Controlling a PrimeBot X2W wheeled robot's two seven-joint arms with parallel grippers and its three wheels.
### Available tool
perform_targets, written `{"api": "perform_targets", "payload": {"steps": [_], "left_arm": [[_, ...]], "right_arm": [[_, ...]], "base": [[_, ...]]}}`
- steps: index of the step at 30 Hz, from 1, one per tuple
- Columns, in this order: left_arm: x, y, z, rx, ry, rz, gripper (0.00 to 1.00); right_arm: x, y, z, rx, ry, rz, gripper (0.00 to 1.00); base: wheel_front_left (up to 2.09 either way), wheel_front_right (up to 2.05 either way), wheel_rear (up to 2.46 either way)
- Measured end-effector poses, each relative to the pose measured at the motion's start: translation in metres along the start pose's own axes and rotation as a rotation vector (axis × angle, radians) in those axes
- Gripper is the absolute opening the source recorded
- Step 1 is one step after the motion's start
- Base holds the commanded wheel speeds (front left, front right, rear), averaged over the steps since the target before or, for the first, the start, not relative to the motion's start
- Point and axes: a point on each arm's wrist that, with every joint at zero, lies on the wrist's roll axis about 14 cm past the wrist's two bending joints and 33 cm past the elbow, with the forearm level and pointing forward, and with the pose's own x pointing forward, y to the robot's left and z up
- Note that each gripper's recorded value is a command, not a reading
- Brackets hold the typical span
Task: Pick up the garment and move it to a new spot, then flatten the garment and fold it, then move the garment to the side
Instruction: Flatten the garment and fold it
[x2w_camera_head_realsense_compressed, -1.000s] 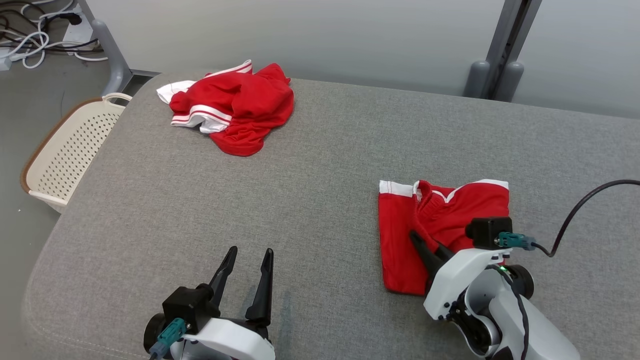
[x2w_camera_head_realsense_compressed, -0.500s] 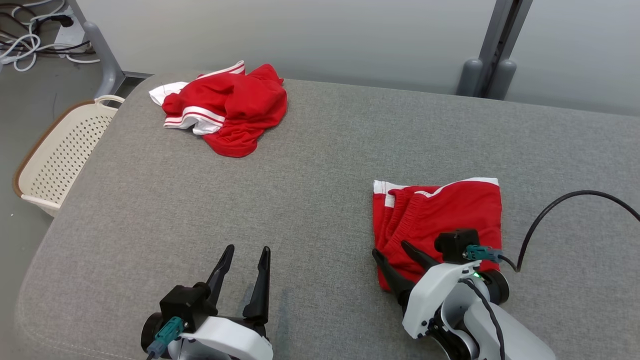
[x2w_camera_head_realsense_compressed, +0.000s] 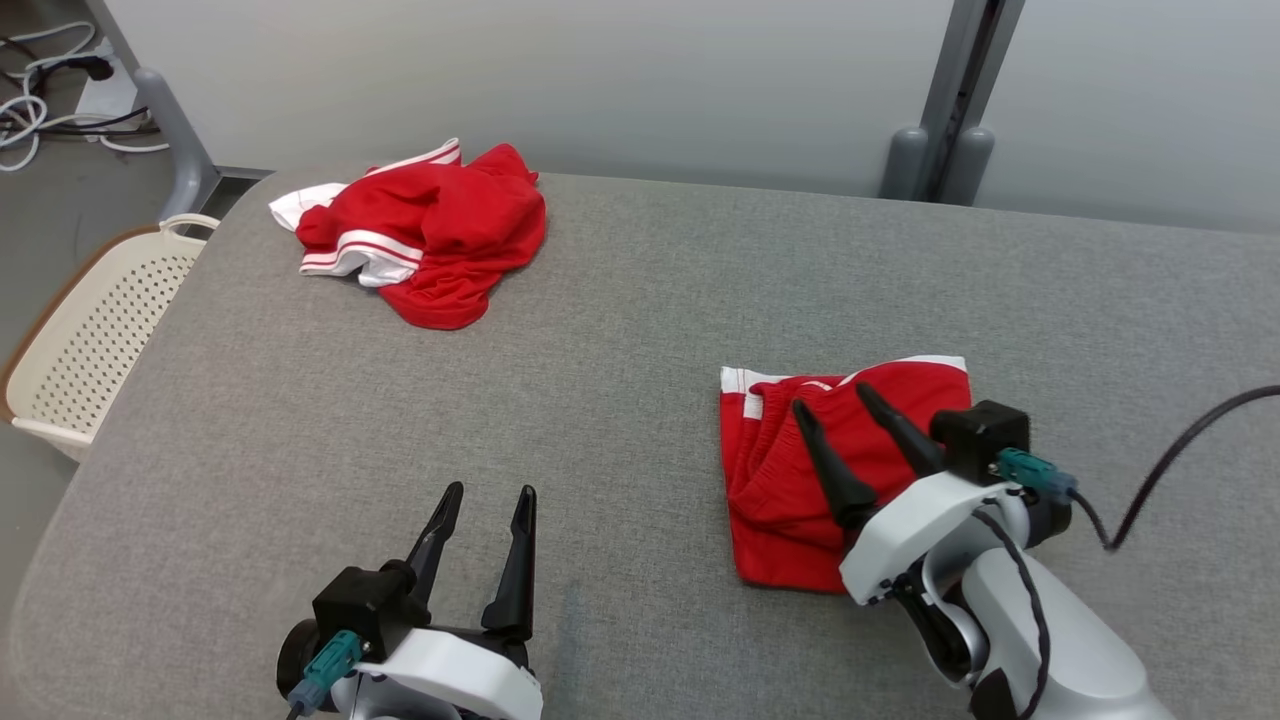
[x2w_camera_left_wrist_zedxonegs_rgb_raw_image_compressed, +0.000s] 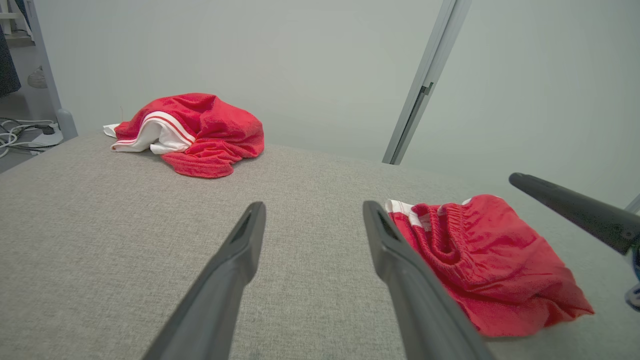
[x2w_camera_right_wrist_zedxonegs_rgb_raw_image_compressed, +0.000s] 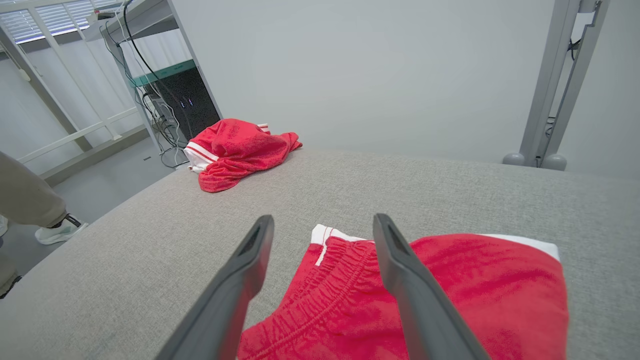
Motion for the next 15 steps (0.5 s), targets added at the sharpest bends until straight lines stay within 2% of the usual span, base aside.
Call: {"api": "perform_targets", "payload": {"steps": [8,13,15], "left_arm": [[0.005,-0.012,0.008,0.008,-0.026,-0.037,1.0],[0.006,-0.016,0.014,0.011,-0.045,-0.05,1.0],[0.005,-0.015,0.016,0.013,-0.052,-0.048,1.0]], "right_arm": [[-0.021,-0.038,0.034,-0.041,-0.137,-0.128,1.0],[-0.056,-0.068,0.053,-0.073,-0.233,-0.25,1.0],[-0.07,-0.073,0.049,-0.093,-0.232,-0.282,1.0]], "base": [[0.0,0.0,0.0],[0.0,0.0,0.0],[0.0,0.0,0.0]]}}
